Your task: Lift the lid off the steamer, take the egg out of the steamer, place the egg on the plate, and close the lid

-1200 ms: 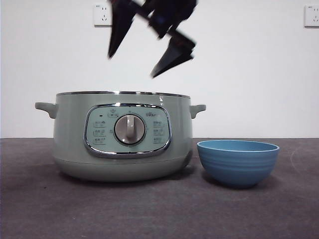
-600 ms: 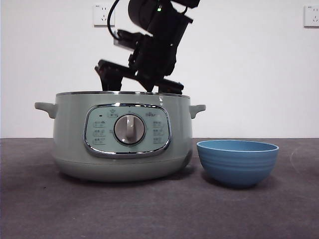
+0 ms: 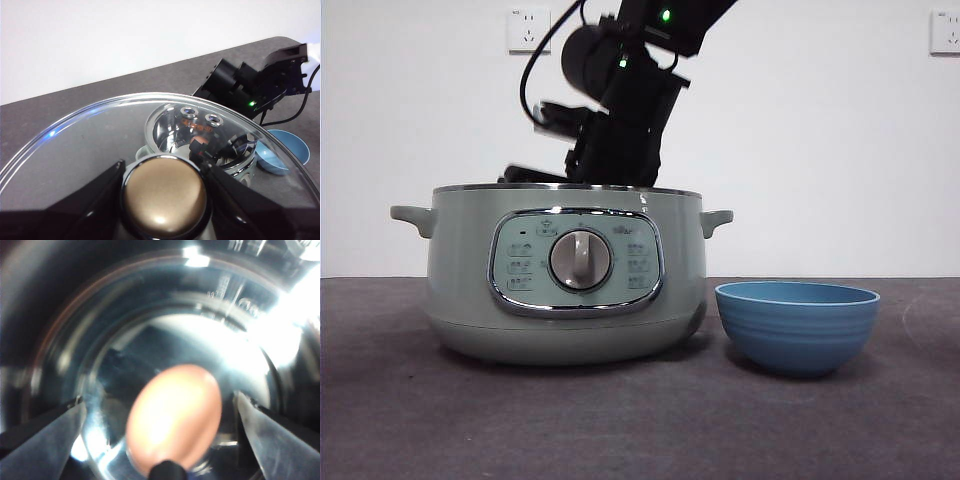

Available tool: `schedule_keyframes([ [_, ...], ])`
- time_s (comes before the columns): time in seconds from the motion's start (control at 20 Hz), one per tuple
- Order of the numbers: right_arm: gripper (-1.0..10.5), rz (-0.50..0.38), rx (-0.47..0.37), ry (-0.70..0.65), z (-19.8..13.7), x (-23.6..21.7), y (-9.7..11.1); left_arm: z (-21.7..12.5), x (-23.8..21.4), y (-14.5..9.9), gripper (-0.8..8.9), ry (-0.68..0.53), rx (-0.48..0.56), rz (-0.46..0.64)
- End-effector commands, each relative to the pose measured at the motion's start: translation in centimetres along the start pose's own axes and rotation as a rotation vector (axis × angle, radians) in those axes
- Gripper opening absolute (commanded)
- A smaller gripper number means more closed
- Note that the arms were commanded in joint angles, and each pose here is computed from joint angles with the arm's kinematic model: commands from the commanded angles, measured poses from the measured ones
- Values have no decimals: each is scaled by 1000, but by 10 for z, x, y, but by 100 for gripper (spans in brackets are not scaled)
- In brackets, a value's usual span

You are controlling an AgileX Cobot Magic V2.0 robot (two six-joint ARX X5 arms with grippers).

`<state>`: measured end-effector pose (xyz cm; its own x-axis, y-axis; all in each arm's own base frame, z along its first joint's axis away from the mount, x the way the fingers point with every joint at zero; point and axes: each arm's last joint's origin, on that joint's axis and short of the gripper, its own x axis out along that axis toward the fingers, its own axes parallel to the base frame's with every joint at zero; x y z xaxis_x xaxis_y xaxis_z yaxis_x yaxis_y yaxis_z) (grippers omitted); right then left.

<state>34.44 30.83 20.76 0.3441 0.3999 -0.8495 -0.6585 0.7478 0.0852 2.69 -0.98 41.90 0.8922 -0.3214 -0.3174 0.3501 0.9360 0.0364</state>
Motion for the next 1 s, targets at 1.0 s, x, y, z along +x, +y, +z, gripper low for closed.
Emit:
schedule_keyframes([
  [1.0, -16, -69, -63, -289, 12, -170, 11, 15, -1, -1, -8, -122, -14, -53],
])
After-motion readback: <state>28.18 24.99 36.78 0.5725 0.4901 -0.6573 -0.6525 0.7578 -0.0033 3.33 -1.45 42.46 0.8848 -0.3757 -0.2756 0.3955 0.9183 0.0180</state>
